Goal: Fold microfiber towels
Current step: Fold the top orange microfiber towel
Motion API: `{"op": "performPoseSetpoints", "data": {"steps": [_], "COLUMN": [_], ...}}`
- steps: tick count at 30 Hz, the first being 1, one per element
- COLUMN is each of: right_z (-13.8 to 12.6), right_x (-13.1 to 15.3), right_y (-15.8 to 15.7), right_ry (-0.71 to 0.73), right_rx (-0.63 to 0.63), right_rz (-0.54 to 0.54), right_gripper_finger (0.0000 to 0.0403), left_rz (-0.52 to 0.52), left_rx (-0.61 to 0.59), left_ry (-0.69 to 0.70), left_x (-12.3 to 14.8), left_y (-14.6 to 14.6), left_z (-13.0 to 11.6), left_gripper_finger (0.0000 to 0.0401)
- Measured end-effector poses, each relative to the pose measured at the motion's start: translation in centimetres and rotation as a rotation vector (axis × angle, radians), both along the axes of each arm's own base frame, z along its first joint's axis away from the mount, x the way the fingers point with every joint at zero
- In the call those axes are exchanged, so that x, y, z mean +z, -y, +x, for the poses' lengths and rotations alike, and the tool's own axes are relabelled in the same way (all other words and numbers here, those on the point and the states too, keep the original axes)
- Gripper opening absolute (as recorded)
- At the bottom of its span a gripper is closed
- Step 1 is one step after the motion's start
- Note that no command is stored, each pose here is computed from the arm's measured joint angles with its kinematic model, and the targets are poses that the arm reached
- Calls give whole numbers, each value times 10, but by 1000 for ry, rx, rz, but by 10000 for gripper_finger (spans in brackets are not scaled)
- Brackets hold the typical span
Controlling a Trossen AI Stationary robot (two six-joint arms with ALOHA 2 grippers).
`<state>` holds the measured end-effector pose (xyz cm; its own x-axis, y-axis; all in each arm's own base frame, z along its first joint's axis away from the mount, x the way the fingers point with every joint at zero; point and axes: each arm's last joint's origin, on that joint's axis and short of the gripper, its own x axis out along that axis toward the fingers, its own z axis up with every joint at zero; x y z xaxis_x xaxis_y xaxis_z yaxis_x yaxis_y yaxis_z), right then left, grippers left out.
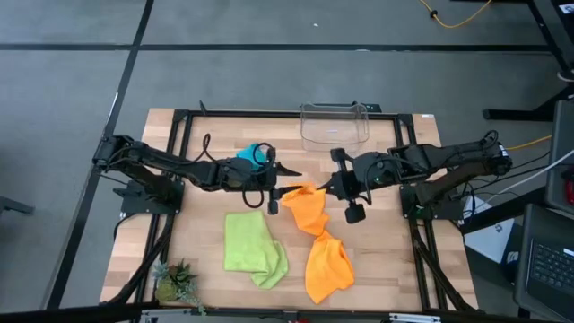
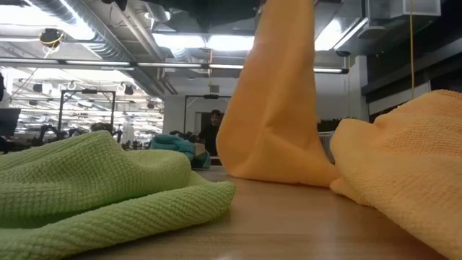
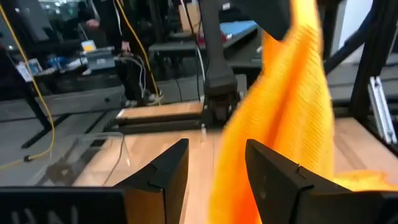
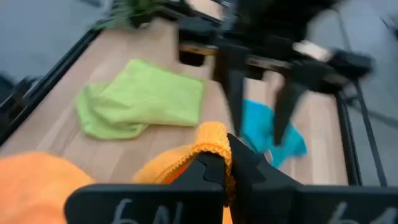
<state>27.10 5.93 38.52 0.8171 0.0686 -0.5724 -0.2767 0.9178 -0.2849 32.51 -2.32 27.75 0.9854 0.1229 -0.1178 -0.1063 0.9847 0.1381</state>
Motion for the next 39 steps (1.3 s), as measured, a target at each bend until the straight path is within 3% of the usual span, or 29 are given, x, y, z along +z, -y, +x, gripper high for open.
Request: {"op": "performPoseSetpoints", "data": {"steps": [7, 13, 17, 26, 33, 39], "right_z": [1, 0, 1, 4, 4, 3], "right_x": [1, 1, 2, 5, 5, 4], "right_y": [0, 0, 4, 9, 8, 8], "right_ry": [20, 63, 99, 144, 142, 124], "right_rx": [156, 502, 603, 583, 584, 585], "right_rz": [-98, -100, -118, -131, -130, -122], "right_gripper_finger": [0, 0, 0, 0, 0, 0], "left_rz": [-18, -27, -30, -29, -54, -40], "left_rx": [-104, -163, -186, -168, -170, -93], "left_ry": [1, 11, 17, 31, -46, -113], "left_x": [-13, -21, -21, -24, -49, -67], "left_y": [5, 8, 9, 8, 10, 7], "left_z": [11, 18, 18, 21, 32, 37], "left_gripper_finger": [151, 151, 151, 151, 151, 151]}}
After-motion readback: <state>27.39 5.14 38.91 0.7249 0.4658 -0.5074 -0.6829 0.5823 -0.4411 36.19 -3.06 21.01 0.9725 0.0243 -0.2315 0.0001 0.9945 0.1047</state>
